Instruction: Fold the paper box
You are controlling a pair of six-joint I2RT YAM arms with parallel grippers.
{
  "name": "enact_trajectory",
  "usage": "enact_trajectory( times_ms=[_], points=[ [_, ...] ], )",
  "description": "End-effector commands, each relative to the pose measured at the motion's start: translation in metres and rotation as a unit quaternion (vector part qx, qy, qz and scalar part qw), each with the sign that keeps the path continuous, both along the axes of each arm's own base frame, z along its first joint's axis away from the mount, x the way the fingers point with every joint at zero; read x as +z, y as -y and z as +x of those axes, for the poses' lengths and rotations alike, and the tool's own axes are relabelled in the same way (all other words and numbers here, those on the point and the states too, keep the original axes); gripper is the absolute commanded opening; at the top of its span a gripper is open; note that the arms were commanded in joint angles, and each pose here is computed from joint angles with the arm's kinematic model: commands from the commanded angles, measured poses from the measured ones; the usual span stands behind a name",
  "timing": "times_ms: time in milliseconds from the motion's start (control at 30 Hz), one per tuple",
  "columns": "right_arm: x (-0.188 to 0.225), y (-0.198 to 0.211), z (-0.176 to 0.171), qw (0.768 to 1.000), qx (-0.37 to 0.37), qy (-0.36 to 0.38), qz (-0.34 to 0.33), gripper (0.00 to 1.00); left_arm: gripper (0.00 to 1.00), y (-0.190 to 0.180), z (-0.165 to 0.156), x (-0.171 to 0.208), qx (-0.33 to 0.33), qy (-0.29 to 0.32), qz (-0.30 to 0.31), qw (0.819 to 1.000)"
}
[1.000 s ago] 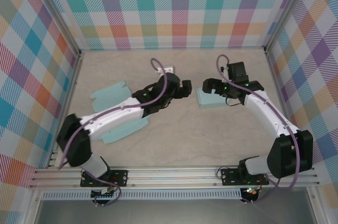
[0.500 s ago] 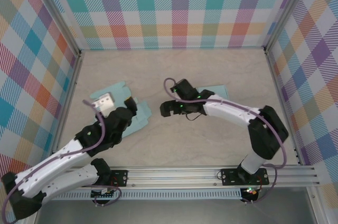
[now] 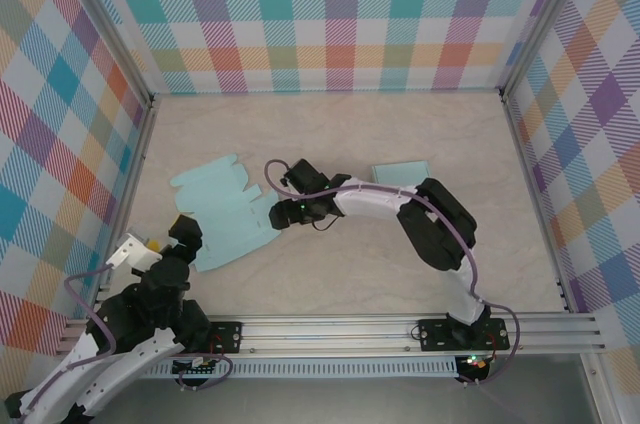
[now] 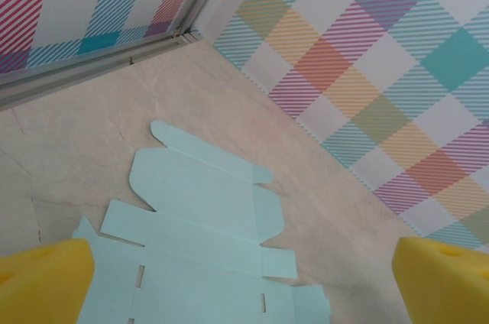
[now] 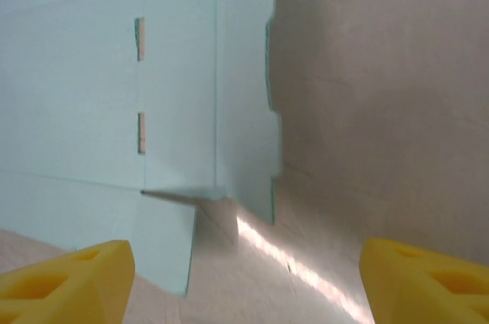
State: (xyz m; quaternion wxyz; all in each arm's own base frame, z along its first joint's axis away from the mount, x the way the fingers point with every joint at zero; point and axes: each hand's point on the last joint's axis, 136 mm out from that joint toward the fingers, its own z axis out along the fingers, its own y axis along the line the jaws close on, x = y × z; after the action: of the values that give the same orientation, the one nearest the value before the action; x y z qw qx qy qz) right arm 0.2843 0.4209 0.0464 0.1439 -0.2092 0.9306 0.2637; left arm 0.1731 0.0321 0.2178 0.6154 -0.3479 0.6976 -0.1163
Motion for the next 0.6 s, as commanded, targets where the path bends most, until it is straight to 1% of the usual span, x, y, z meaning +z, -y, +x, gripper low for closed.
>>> enact_trajectory(
  times_ms=[0, 100, 200, 400, 433, 467, 533, 567],
  points=[
    [0.005, -0.025, 0.005, 0.999, 0.017, -0.006, 0.038, 0.73, 1.0, -0.01, -0.004, -0.005, 0.023, -0.001, 0.01, 1.0],
    [-0.006, -0.035, 0.009, 0.999, 0.02, -0.01, 0.045, 0.69, 1.0, -0.009, -0.003, -0.006, 0.024, -0.006, 0.014, 1.0],
    [-0.014, -0.044, 0.014, 0.998, 0.023, -0.011, 0.053, 0.66, 1.0, -0.008, -0.002, -0.007, 0.023, -0.011, 0.017, 1.0],
    [-0.02, -0.055, 0.026, 0.998, 0.031, 0.008, 0.057, 0.47, 1.0, -0.006, -0.002, -0.009, 0.02, -0.018, 0.02, 0.999],
    [-0.018, -0.056, 0.027, 0.998, 0.032, 0.011, 0.059, 0.42, 1.0, -0.006, -0.002, -0.009, 0.02, -0.018, 0.019, 0.999],
    [-0.017, -0.056, 0.028, 0.998, 0.033, 0.014, 0.059, 0.35, 1.0, -0.006, -0.002, -0.009, 0.019, -0.019, 0.018, 0.999],
    [-0.009, -0.055, 0.03, 0.997, 0.035, 0.024, 0.062, 0.18, 1.0, -0.005, -0.001, -0.01, 0.016, -0.021, 0.019, 0.999],
    [-0.003, -0.052, 0.031, 0.997, 0.034, 0.032, 0.062, 0.08, 1.0, -0.004, -0.001, -0.011, 0.016, -0.022, 0.019, 0.999]
  ],
)
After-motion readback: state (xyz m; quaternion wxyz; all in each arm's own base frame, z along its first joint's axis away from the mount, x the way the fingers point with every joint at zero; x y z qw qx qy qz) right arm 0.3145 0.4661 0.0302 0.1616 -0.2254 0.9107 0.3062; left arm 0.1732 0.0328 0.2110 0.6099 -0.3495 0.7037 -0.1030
